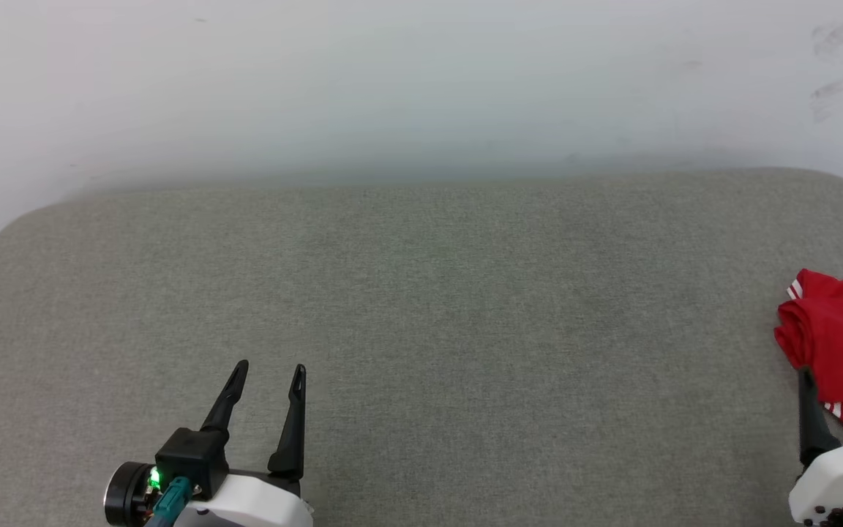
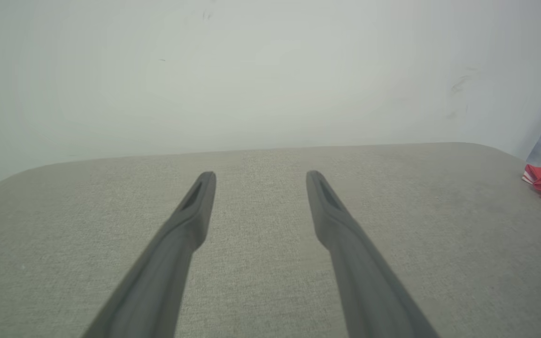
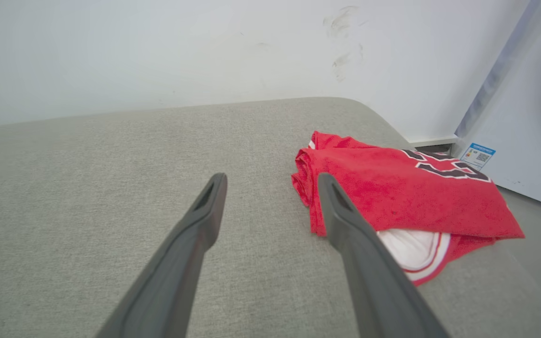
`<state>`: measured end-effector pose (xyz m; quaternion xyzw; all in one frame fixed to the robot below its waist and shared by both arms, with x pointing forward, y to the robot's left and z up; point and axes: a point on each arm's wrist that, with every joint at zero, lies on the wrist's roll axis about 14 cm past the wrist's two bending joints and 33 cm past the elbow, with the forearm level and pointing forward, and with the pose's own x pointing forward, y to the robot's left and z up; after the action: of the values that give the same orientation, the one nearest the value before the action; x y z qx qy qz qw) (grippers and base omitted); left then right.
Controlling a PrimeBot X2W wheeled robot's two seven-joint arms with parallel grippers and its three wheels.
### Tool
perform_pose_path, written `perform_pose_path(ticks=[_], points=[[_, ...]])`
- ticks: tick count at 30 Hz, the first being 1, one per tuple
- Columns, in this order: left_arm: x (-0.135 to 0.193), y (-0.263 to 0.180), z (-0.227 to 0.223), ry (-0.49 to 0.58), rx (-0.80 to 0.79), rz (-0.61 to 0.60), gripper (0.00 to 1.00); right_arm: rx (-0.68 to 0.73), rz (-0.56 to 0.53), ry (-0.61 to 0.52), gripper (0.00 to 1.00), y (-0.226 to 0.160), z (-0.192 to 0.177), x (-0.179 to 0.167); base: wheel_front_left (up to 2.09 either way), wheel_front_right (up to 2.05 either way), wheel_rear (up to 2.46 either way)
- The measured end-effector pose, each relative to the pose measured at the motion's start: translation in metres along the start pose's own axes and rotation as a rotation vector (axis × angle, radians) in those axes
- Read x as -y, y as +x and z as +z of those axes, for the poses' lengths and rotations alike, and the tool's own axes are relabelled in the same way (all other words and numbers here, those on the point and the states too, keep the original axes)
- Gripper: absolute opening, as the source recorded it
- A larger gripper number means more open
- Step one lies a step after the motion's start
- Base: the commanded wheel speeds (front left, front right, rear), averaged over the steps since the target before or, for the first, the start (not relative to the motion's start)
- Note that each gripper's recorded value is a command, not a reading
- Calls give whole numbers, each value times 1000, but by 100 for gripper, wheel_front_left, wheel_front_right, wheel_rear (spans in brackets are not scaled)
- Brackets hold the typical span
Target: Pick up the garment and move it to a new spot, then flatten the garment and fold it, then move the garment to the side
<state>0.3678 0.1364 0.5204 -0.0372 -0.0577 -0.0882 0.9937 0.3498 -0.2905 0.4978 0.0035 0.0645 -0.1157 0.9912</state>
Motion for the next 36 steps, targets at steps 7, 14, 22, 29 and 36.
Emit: perform_pose_path(ticks=[7,14,22,29,36], points=[[-21,-15,2,17,1,74,100,66,164,44,100,-3,14,-59,0,0,0],[-37,-25,6,37,9,122,100,118,252,59,100,-20,28,-87,0,0,0],[-39,-29,3,45,-4,123,100,128,279,54,100,-42,32,-91,0,0,0],[-38,-31,-1,46,-17,121,100,146,290,53,100,-51,40,-93,0,0,0],[-37,-31,-5,48,-27,117,100,151,290,60,100,-52,42,-92,0,0,0]])
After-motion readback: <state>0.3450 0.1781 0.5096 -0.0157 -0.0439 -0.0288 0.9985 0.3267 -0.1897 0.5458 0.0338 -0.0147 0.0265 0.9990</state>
